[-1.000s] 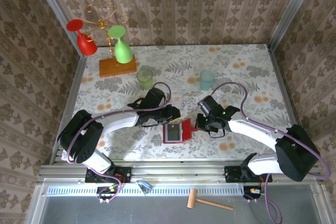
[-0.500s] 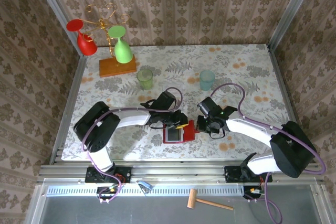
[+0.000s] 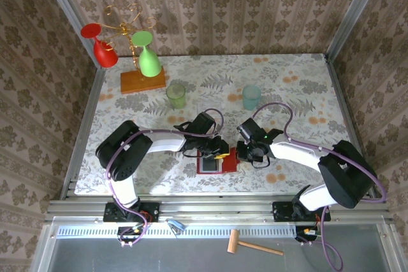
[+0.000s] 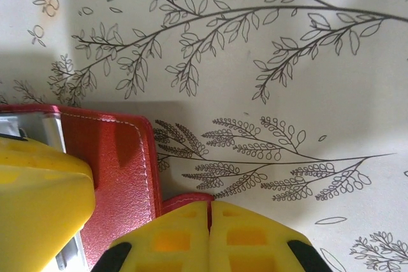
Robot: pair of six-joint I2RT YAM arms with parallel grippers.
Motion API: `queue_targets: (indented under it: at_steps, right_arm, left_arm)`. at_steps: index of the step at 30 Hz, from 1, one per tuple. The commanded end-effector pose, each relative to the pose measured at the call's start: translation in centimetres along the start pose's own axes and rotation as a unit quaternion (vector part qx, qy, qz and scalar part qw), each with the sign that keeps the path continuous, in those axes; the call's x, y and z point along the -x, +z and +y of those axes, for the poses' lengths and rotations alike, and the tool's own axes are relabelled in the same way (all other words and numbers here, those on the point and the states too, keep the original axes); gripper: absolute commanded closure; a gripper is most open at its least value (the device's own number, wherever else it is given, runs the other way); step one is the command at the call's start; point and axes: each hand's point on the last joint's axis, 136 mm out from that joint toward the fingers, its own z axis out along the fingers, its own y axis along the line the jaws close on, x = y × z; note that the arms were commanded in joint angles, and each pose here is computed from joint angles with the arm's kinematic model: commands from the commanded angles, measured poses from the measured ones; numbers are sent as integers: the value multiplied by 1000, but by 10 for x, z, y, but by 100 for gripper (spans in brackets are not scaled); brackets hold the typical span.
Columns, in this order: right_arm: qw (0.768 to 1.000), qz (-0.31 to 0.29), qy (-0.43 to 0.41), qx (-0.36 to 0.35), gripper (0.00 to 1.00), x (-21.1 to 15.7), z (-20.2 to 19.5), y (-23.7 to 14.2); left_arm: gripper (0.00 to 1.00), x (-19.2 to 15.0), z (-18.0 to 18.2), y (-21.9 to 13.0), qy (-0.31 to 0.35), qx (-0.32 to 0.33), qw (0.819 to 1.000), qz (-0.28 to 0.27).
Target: Take the credit cards out of the card holder
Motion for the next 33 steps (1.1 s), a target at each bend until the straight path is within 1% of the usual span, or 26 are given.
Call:
queue_targets:
  at_steps: [1, 3, 7, 11, 14, 17, 21, 24, 30, 33]
  right_arm:
    - [1000, 6, -2, -1, 94, -1, -1, 2]
    - [1000, 1, -4, -12, 91, 1, -4, -3]
    - [999, -12, -7, -38, 79, 7, -9, -19]
    - [999, -42, -6, -6, 73, 17, 6, -44]
    - [998, -52, 1, 37, 71, 21, 23, -56]
    - [994, -52, 7, 91, 74, 24, 45, -62]
    - [990, -38, 24, 135, 84, 21, 60, -55]
    - [993, -8, 32, 116, 87, 13, 54, -39]
    - [997, 23, 38, 57, 88, 0, 27, -10]
    - [997, 37, 37, 52, 88, -5, 24, 2]
  left_arm:
    - [78, 0, -8, 3, 10, -3, 1000, 14]
    - [78, 0, -5, 2, 11, 7, 1000, 13]
    - [78, 0, -1, 2, 10, 13, 1000, 17]
    - [78, -2, 1, 1, 10, 15, 1000, 20]
    - [78, -2, 2, 0, 11, 17, 1000, 20]
    - [78, -2, 4, 1, 10, 19, 1000, 20]
    - [78, 0, 4, 0, 7, 15, 1000, 16]
    - [78, 2, 1, -4, 4, 6, 1000, 6]
    - [78, 8, -14, -20, 16, -11, 1000, -23]
    - [77, 10, -18, -28, 22, -9, 999, -37]
